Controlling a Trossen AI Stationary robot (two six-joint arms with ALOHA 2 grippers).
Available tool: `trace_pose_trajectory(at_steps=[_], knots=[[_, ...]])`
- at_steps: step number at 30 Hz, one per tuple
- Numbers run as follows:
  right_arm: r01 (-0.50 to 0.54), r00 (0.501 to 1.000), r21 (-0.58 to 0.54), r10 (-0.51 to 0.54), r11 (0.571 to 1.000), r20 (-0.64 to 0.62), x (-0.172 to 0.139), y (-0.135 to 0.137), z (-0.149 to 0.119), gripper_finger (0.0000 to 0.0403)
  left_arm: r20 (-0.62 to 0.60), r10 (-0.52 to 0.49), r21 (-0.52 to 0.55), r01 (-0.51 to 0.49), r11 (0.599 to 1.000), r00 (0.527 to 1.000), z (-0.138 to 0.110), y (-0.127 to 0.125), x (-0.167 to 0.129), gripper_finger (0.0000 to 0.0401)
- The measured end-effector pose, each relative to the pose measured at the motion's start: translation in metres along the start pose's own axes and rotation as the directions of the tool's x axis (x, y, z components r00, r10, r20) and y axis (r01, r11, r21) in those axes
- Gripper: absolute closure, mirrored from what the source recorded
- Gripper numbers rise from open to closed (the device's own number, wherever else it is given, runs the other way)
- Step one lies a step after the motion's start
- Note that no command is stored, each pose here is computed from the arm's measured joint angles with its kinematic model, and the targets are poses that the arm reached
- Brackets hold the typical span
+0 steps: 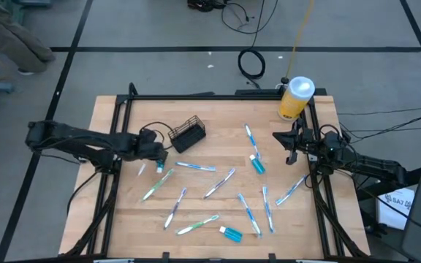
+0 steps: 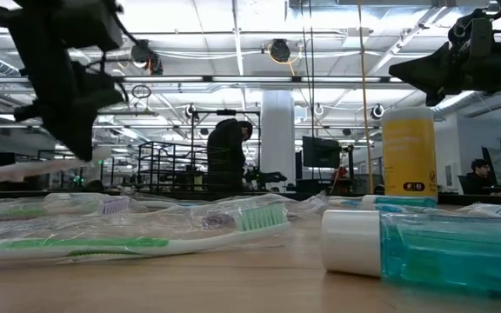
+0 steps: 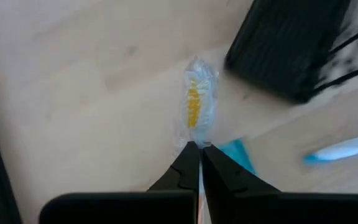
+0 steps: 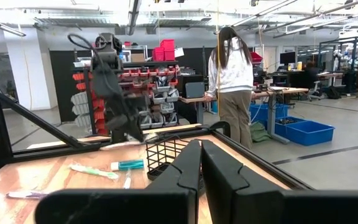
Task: Pick & Place toothbrushing station
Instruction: Put the orange toothbrush into the black wire organizer
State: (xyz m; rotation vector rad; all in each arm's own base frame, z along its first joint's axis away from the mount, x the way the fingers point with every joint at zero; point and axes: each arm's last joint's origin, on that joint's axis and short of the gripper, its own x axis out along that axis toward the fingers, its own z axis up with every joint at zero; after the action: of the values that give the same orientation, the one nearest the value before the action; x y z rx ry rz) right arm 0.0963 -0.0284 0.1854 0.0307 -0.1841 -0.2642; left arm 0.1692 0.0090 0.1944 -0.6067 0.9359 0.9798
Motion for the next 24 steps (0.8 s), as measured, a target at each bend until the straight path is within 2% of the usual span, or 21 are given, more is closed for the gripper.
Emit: trace_pose_trajectory(at_steps=[5, 8, 12, 18, 24], knots=[[0.000, 1.000, 0.000, 0.000, 1.000, 0.000, 0.000, 0.000, 0.000, 0.0394, 0.211, -0.113, 0.028, 0.110, 0.994, 0.971, 0.002, 0.006, -0.027, 0.0398], [0.000, 1.000, 0.000, 0.000, 1.000, 0.000, 0.000, 0.000, 0.000, 0.0394, 0.334, -0.218, 0.064, 0.208, 0.976, 0.917, 0.006, 0.004, -0.043, 0.0398], [0.000, 1.000, 0.000, 0.000, 1.000, 0.000, 0.000, 0.000, 0.000, 0.0394, 0.450, -0.357, 0.210, 0.291, 0.933, 0.819, 0.012, -0.006, -0.061, 0.0400], [0.000, 1.000, 0.000, 0.000, 1.000, 0.000, 0.000, 0.000, 0.000, 0.0394, 0.564, -0.483, 0.348, 0.338, 0.875, 0.669, 0.025, -0.022, -0.079, 0.0400], [0.000, 1.000, 0.000, 0.000, 1.000, 0.000, 0.000, 0.000, 0.000, 0.0394, 0.632, -0.496, 0.386, 0.313, 0.868, 0.596, 0.035, -0.026, -0.086, 0.0400]])
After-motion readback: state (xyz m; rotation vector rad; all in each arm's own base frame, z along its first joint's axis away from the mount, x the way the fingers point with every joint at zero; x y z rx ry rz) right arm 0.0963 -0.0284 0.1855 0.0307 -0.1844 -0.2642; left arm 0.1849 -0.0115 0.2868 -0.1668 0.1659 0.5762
